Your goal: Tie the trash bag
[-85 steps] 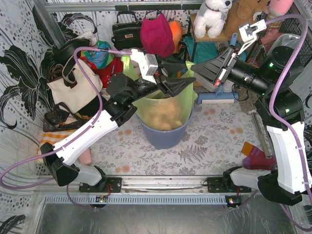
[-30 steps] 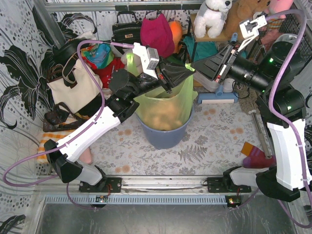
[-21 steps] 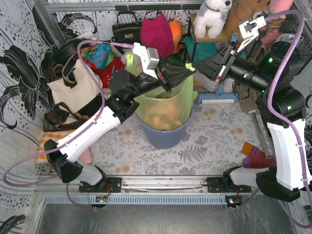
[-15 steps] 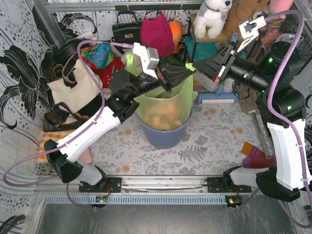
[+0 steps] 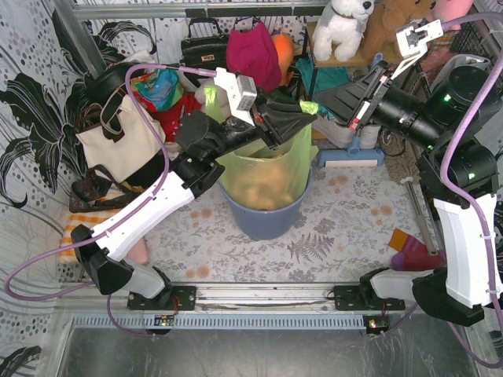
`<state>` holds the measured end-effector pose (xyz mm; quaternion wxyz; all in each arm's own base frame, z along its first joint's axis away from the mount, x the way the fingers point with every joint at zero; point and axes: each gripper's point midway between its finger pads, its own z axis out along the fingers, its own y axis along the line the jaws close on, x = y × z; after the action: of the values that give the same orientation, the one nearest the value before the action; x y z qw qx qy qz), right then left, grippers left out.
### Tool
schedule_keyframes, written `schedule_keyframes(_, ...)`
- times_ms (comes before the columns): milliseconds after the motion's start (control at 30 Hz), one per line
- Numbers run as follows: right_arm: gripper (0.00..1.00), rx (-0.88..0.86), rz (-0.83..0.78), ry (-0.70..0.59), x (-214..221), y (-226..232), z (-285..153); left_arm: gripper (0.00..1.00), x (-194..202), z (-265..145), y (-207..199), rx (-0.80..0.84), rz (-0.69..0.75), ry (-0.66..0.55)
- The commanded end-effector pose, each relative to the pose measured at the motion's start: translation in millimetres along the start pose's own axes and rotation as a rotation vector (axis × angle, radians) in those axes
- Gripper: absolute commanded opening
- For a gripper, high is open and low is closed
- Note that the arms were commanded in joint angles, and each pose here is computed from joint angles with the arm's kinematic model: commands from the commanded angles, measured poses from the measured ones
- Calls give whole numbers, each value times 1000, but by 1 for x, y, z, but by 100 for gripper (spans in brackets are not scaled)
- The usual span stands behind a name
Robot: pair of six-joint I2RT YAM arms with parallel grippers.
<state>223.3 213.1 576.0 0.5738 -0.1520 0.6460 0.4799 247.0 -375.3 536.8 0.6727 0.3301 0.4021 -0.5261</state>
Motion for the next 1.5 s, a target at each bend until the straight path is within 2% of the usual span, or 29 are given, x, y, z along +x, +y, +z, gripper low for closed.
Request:
schedule_keyframes(0,0,-48,-17,-53,-15,15,-3,35,-27,-1,-1,-17,20,-63)
schedule_keyframes(67,0,-46,-14,-49,-13,14,-2,34,-30,0,-2,-10,23,-68)
schedule_keyframes(200,0,-19,-26,-47,-11,9,-6,17,-32,2,-1,-12,25,-69)
schedule_keyframes(233,1,-1,-28,-47,-10,7,-7,15,-32,1,-1,-13,25,-68)
schedule_keyframes(267,5,15,-31,-44,-9,4,-8,16,-32,1,-1,-14,25,-68)
schedule_keyframes(333,11,32,-28,-31,-4,0,-9,25,-32,1,-1,-14,23,-69)
schedule_keyframes(400,13,35,-22,-13,1,-2,-9,27,-34,1,-2,-12,23,-74)
schedule_keyframes(467,15,37,-14,4,6,-4,-8,24,-35,1,-2,-12,23,-75)
schedule_keyframes(600,25,39,-9,29,14,-8,-7,19,-35,1,-2,-11,21,-74)
schedule_keyframes(1000,29,30,-7,53,18,-9,-3,16,-31,2,-1,-14,16,-63)
schedule_keyframes(1133,41,45,-16,59,19,-12,-5,16,-31,2,0,-18,18,-65)
schedule_keyframes(1300,40,52,-19,68,21,-14,-4,16,-30,3,0,-16,15,-59)
schedule_keyframes(1467,23,51,-24,58,18,-13,-4,16,-30,3,0,-15,15,-57)
